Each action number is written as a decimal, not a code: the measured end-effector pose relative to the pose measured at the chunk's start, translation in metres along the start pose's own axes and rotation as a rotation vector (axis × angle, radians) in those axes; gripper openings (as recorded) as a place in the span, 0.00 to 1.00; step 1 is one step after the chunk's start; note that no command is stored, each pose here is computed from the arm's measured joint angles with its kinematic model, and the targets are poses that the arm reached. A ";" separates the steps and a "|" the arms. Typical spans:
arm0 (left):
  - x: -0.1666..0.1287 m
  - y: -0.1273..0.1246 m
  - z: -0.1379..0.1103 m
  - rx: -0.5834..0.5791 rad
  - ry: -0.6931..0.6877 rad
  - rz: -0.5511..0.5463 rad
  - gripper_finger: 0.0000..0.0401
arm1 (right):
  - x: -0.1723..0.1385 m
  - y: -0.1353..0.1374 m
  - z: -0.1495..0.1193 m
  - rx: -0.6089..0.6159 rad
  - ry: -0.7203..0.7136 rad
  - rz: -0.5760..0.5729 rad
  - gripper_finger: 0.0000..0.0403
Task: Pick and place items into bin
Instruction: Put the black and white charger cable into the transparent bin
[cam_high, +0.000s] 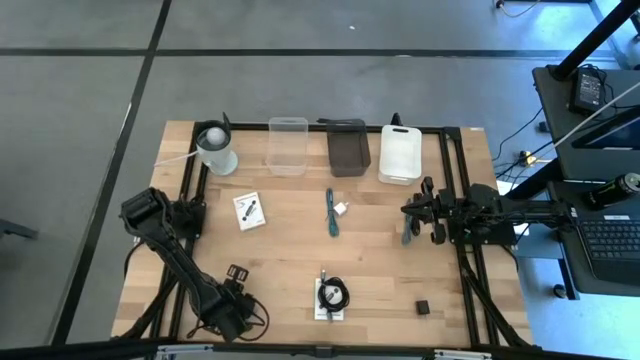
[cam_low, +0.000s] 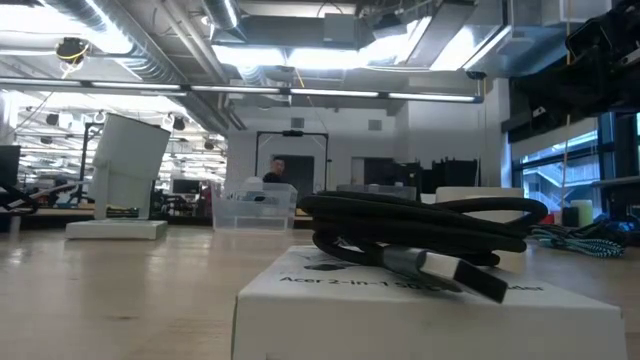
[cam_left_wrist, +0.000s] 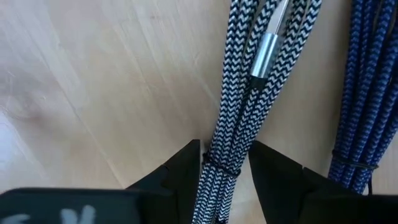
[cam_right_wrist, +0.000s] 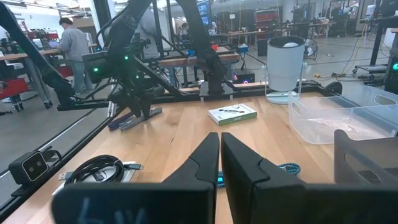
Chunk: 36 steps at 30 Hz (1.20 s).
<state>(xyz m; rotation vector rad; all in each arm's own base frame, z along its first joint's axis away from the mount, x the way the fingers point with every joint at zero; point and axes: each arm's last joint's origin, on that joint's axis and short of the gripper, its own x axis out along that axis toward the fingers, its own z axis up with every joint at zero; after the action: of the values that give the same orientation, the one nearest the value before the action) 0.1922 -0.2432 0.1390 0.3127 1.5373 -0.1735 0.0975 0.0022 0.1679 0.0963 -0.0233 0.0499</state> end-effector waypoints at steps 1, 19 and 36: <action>0.000 0.001 0.000 -0.002 0.007 0.004 0.31 | 0.000 0.000 0.000 0.000 0.000 0.000 0.06; -0.036 0.053 0.024 -0.373 -0.153 0.031 0.04 | 0.000 0.000 0.000 0.000 -0.001 0.000 0.06; -0.157 0.246 0.020 -1.225 -0.702 0.224 0.04 | 0.000 0.000 0.000 0.000 0.000 0.000 0.06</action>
<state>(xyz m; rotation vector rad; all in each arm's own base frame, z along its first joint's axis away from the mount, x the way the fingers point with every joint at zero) 0.2808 -0.0294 0.3171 -0.5147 0.6862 0.7530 0.0975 0.0021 0.1678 0.0963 -0.0234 0.0496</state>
